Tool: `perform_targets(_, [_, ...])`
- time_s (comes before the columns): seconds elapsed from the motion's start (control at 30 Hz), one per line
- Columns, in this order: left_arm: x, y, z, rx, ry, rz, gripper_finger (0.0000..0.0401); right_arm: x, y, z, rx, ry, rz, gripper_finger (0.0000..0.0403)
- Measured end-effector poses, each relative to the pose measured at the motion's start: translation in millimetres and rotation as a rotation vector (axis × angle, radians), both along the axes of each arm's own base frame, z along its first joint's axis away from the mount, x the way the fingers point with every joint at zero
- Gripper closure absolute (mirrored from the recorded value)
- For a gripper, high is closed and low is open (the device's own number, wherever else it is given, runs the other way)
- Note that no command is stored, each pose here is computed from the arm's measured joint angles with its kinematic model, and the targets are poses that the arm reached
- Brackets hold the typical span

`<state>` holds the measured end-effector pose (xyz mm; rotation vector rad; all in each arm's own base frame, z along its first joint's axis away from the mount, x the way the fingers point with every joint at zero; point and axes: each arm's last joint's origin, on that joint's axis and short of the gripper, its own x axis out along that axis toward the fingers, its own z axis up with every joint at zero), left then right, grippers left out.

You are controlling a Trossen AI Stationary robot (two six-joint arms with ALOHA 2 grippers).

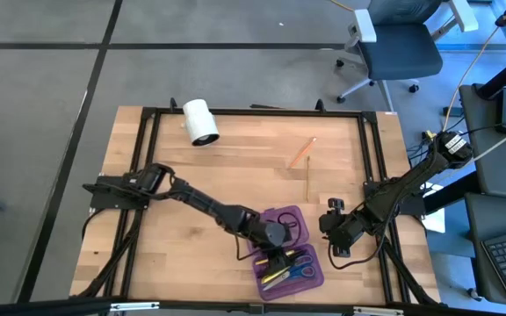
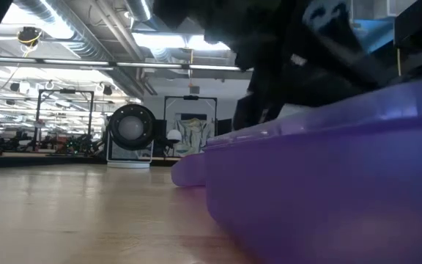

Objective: Pick & place school supplies into a supply box
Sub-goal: Put the black pen into the purple supply box

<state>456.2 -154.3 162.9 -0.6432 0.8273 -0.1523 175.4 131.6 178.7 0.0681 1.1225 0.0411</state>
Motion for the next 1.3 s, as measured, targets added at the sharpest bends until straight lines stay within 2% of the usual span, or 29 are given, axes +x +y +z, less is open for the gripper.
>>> perform_targets(0.47, [-9.1,23.3,-19.1,-0.004,0.249,-0.030,0.0358,0.0,0.0,0.0,0.000,0.000,0.000,0.0210])
perform_targets(0.53, [-8.9,27.4,-19.9,-0.014,0.257,-0.065,0.0358,0.0,0.0,0.0,0.000,0.000,0.000,0.0210])
perform_targets(0.67, [-8.0,33.2,-19.4,-0.016,0.261,-0.061,0.0358,0.0,0.0,0.0,0.000,0.000,-0.001,0.0210])
perform_targets(0.93, [-8.6,30.8,-12.7,-0.016,0.235,-0.123,0.0358,0.0,0.0,0.0,0.000,0.000,-0.001,0.0210])
perform_targets(1.13, [-14.6,29.3,-8.3,0.039,0.323,-0.172,0.0358,0.0,0.0,0.0,0.001,0.001,-0.003,0.0210])
perform_targets(1.3, [-13.2,29.0,1.9,0.067,0.327,-0.205,0.0358,0.0,0.0,-0.1,0.001,0.001,-0.003,0.0210])
